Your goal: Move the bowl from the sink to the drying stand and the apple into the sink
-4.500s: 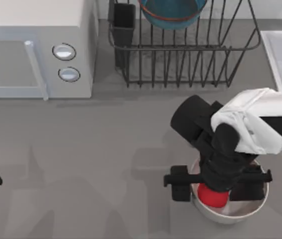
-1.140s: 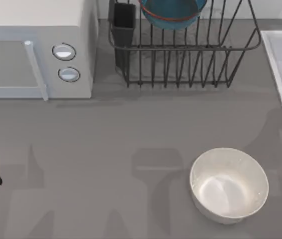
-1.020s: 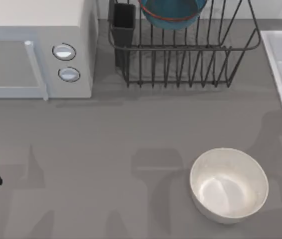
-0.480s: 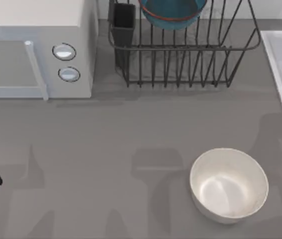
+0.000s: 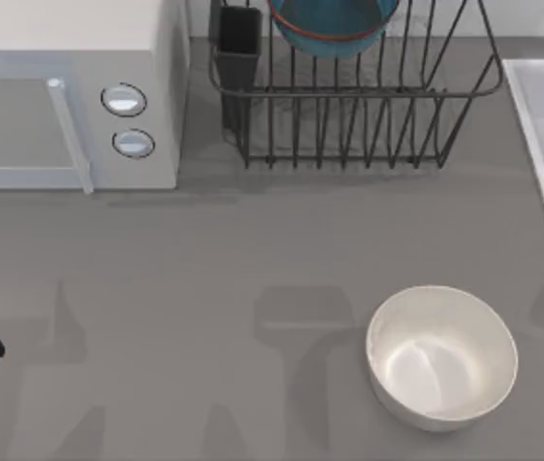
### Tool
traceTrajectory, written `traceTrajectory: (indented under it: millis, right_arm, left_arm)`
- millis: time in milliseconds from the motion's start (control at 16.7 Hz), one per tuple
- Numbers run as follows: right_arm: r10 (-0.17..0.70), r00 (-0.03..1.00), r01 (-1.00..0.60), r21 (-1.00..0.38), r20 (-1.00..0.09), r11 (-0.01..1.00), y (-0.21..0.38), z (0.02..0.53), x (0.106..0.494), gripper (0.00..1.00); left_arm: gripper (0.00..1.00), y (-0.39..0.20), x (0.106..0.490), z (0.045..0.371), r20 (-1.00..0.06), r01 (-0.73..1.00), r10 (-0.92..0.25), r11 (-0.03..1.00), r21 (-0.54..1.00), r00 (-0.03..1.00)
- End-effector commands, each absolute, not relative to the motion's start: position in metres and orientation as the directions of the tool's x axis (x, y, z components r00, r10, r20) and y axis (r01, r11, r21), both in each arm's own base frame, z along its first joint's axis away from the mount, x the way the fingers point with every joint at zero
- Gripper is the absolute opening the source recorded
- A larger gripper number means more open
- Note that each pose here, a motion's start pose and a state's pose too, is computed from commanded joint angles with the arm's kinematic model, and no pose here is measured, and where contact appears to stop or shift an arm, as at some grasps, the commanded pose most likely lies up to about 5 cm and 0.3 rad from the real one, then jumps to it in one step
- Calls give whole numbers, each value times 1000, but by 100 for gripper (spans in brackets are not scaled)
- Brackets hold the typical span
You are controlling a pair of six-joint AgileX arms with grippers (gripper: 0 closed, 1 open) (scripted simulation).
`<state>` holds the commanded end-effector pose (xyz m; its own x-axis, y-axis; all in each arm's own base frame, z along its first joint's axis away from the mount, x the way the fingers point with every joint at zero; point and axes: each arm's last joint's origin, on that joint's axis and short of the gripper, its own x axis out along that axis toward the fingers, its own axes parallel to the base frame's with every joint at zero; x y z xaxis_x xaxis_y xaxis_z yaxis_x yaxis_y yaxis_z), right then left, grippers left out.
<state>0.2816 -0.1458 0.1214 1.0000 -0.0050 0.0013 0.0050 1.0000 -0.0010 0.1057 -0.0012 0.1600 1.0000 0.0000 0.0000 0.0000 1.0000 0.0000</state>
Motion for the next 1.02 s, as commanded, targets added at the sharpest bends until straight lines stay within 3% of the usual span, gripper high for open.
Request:
traceTrajectory:
  millis: [360, 720, 1020]
  right_arm:
    - [-9, 1000, 9, -2, 4, 1000, -138, 65, 269, 0]
    - [-10, 1000, 10, 0, 0, 1000, -136, 59, 267, 0]
    - [-10, 1000, 10, 0, 0, 1000, -136, 59, 267, 38]
  left_arm:
    - [100, -1, 106, 160, 0, 0, 0, 1000, 0, 1000]
    - [100, -1, 106, 160, 0, 0, 0, 1000, 0, 1000]
    - [100, -1, 106, 160, 0, 0, 0, 1000, 0, 1000]
